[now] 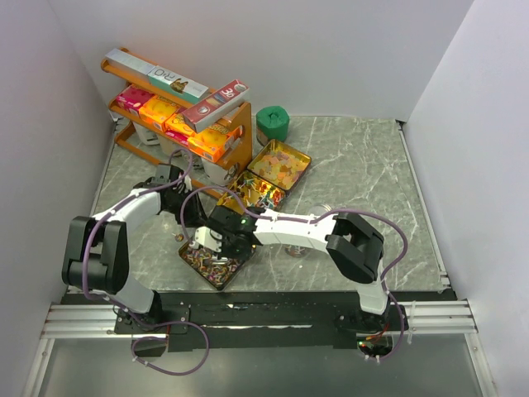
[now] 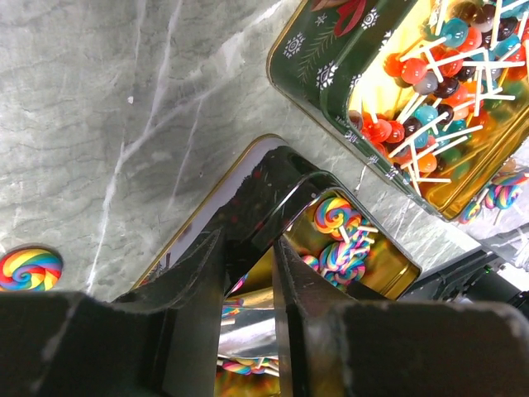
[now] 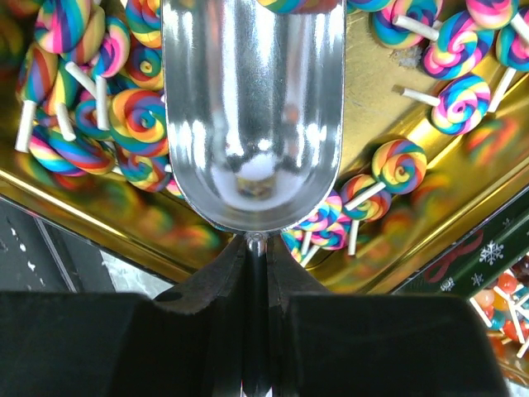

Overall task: Pack the candies
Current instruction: Scoop the fake candies from the storage box.

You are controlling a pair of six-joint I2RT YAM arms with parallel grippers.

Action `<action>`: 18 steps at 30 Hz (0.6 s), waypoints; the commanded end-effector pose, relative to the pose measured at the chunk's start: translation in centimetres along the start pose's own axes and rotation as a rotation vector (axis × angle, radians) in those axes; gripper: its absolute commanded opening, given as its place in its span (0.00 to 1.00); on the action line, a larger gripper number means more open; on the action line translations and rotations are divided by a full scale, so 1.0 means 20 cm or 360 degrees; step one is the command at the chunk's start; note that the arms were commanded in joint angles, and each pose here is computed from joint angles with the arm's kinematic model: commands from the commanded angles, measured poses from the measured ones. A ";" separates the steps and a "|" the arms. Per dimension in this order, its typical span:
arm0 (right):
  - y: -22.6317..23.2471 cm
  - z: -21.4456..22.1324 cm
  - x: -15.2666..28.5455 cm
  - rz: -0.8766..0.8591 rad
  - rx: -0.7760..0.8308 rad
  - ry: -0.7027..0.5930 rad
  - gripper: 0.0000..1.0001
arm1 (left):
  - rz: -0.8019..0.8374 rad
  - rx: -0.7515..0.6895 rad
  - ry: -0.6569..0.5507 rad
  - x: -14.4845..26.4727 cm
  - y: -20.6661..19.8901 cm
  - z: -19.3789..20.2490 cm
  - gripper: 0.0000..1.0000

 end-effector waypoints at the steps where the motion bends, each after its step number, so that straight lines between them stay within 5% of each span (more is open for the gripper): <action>1: -0.04 -0.04 0.12 0.0037 0.0031 -0.0042 0.00 | -0.0127 0.0083 -0.0034 -0.04 0.03 -0.02 0.01; 18: -0.01 -0.16 0.08 0.0042 0.0264 -0.0005 0.00 | -0.0073 0.0096 -0.0054 -0.06 -0.04 -0.04 0.01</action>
Point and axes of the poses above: each gripper's point midway between its finger pads, its own x axis back along the fingers, its own y axis along the line the jaws close on, z = x × y, the point moved 8 cm from there along x, back along the fingers, and after that the axes turned 6 degrees about x, right-handed, at the moved point
